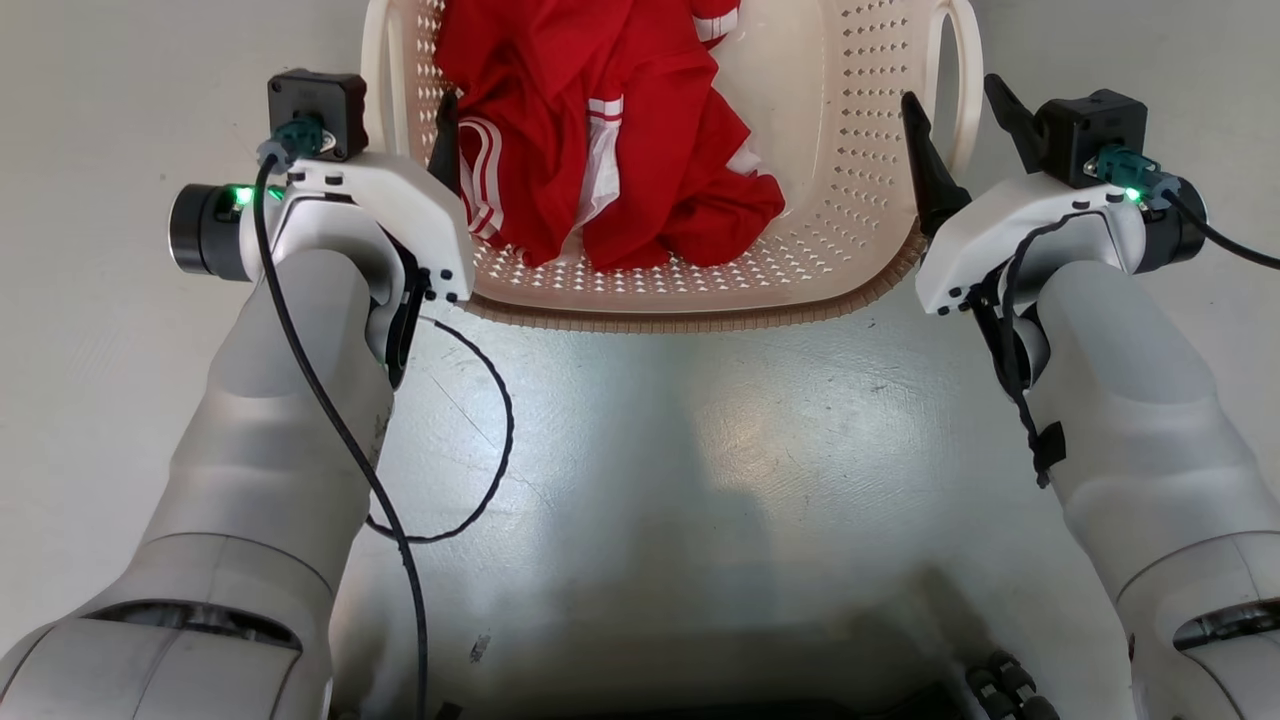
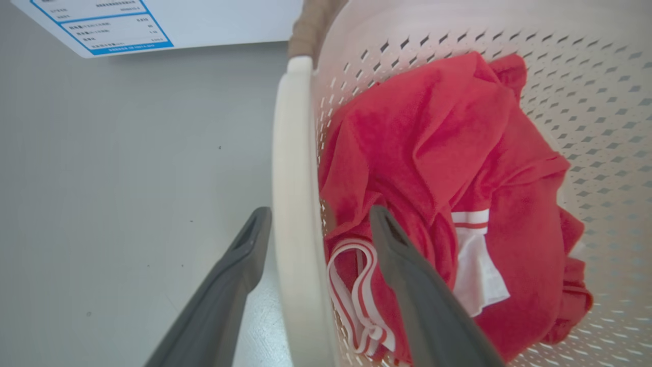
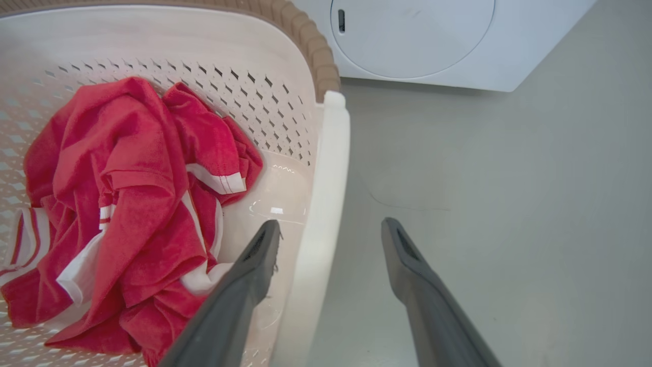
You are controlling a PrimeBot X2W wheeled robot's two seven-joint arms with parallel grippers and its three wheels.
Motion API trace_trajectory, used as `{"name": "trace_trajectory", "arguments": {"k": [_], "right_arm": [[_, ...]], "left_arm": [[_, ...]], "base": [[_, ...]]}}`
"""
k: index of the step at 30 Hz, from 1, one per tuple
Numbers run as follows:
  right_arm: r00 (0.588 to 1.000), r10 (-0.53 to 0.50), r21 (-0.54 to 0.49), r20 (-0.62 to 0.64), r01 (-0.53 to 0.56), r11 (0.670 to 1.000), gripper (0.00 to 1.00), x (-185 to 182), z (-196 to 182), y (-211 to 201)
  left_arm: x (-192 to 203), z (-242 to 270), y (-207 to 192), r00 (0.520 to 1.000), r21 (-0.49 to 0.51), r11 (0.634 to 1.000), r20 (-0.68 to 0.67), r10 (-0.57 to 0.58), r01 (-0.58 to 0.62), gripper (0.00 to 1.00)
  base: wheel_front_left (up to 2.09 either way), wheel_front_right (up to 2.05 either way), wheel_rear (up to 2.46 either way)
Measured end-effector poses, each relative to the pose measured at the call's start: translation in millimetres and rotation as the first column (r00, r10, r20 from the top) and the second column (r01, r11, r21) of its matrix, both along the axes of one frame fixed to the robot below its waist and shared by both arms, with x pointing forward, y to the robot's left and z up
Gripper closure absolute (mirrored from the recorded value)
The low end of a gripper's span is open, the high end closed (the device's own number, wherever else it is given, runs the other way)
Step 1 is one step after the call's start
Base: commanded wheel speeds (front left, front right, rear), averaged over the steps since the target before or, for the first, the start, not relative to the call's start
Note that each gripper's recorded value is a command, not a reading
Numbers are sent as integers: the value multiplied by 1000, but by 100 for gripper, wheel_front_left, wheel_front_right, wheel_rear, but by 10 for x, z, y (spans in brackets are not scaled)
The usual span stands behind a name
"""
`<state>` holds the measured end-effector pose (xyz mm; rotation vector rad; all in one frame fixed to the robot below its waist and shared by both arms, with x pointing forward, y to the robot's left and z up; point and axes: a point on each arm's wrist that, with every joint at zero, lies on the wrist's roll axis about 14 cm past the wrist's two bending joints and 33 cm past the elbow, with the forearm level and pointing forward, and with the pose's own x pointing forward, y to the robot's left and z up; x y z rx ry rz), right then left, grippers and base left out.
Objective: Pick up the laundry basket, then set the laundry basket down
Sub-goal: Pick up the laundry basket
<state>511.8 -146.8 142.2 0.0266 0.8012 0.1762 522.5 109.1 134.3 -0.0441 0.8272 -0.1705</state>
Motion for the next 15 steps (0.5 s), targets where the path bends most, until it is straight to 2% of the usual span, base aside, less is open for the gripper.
{"name": "trace_trajectory", "arguments": {"k": [11,12,13,14,15], "right_arm": [[1000,-1,6,-4,1,1000,0,-11,4,11],[1000,0,5,-4,0,1000,28,-12,3,12],[1000,3,5,-6,-3,1000,100,-17,0,16],[1000,11,3,-14,-11,1000,100,-38,-15,27],[1000,16,2,-24,-16,1000,100,-66,-31,34]], "left_arm": [[22,19,-12,1000,1,1000,7,-6,6,0],[21,18,-14,1000,1,1000,6,-7,7,1],[20,16,-16,1000,1,1000,6,-9,9,65],[21,21,-20,1000,-3,1000,7,-11,11,100],[17,24,-27,1000,-6,1000,6,-17,17,100]], "base": [[0,0,0],[0,0,0],[0,0,0],[0,0,0],[0,0,0]]}}
